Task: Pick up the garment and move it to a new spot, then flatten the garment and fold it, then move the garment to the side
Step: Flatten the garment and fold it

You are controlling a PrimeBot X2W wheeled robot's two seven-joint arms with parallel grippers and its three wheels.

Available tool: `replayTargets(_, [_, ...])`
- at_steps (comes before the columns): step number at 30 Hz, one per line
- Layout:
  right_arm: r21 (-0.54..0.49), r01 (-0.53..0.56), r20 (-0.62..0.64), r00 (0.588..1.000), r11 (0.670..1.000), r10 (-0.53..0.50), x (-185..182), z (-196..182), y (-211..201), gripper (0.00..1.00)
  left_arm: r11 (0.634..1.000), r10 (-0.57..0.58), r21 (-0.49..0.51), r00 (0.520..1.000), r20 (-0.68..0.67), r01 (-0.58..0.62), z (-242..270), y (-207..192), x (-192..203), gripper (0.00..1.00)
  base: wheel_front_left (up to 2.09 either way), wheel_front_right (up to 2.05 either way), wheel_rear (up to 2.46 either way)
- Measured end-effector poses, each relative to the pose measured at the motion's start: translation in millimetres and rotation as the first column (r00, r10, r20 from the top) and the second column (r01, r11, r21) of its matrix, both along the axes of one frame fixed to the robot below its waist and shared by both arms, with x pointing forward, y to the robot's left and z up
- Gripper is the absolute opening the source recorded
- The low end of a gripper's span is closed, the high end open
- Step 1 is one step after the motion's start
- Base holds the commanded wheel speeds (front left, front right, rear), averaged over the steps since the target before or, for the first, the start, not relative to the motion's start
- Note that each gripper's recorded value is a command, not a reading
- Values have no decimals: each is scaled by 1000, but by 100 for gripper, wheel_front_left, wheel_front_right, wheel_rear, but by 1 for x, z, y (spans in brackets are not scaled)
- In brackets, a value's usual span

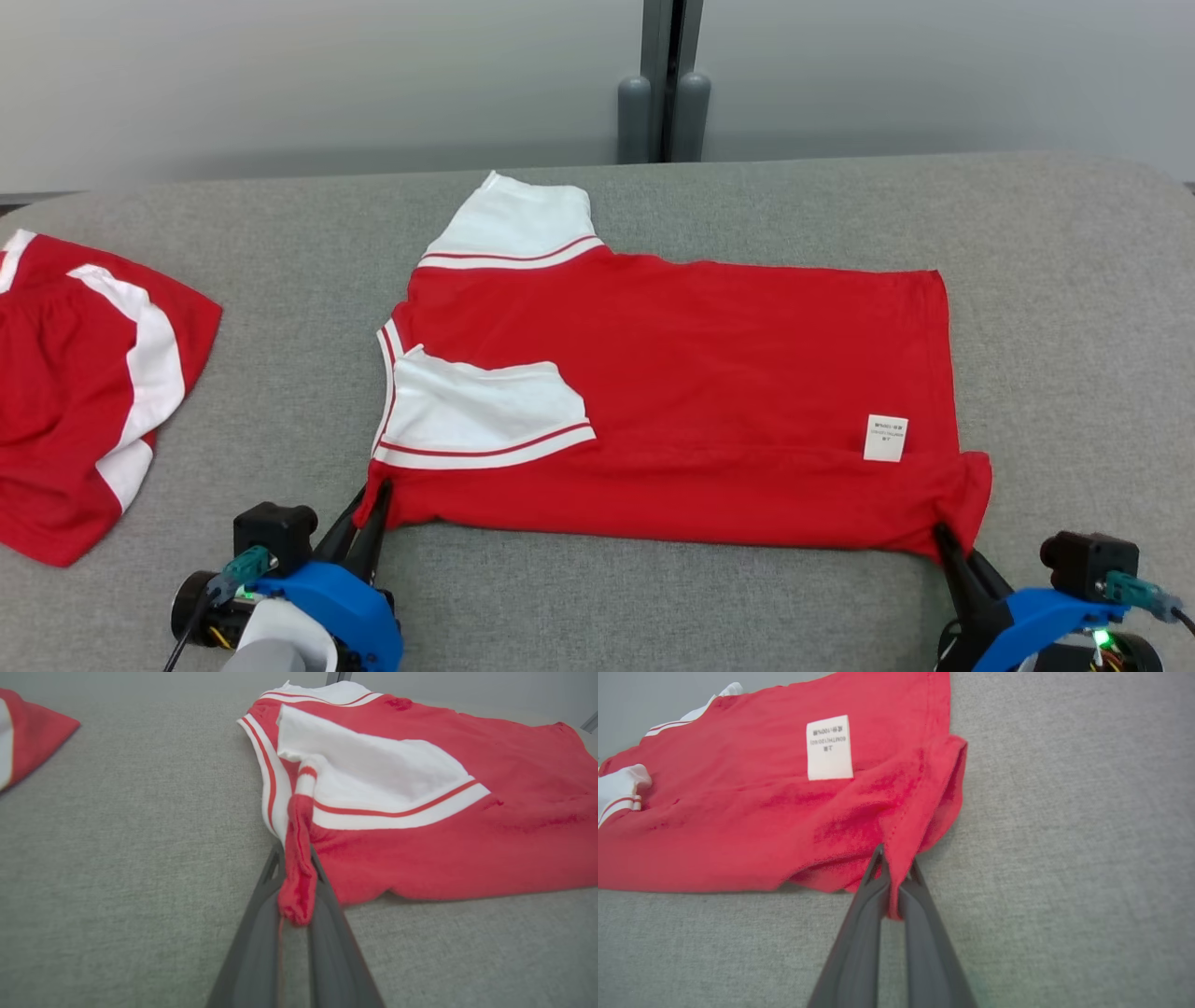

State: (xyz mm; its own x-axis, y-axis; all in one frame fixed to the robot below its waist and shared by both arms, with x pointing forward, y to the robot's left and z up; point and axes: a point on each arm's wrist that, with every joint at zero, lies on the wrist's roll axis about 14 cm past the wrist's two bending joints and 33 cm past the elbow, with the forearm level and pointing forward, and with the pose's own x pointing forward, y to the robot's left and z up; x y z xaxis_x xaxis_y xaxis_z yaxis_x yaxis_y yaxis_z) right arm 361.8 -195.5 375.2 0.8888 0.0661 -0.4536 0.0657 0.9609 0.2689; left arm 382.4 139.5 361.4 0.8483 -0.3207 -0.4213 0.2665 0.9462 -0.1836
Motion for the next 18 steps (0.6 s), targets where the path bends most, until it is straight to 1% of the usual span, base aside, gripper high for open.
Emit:
replayTargets(5, [1,1,30,1000,1000,-1,-12,9,-6,0,999,27,-33,999,46,-25,16,5,-12,0,0,0,0])
replayTargets(11, [0,-25,46,999,1000,25,-36,18,-6,0,997,68,-54,995,74,-64,25,15,-45,0,0,0,0])
replayTargets(14, [1,-44,31,999,999,44,-51,18,-4,0,994,96,-59,993,68,-92,24,19,-63,0,0,0,0])
replayTargets(18, [6,-44,17,999,999,44,-66,20,-4,0,989,128,-76,990,56,-123,22,20,-85,0,0,0,0])
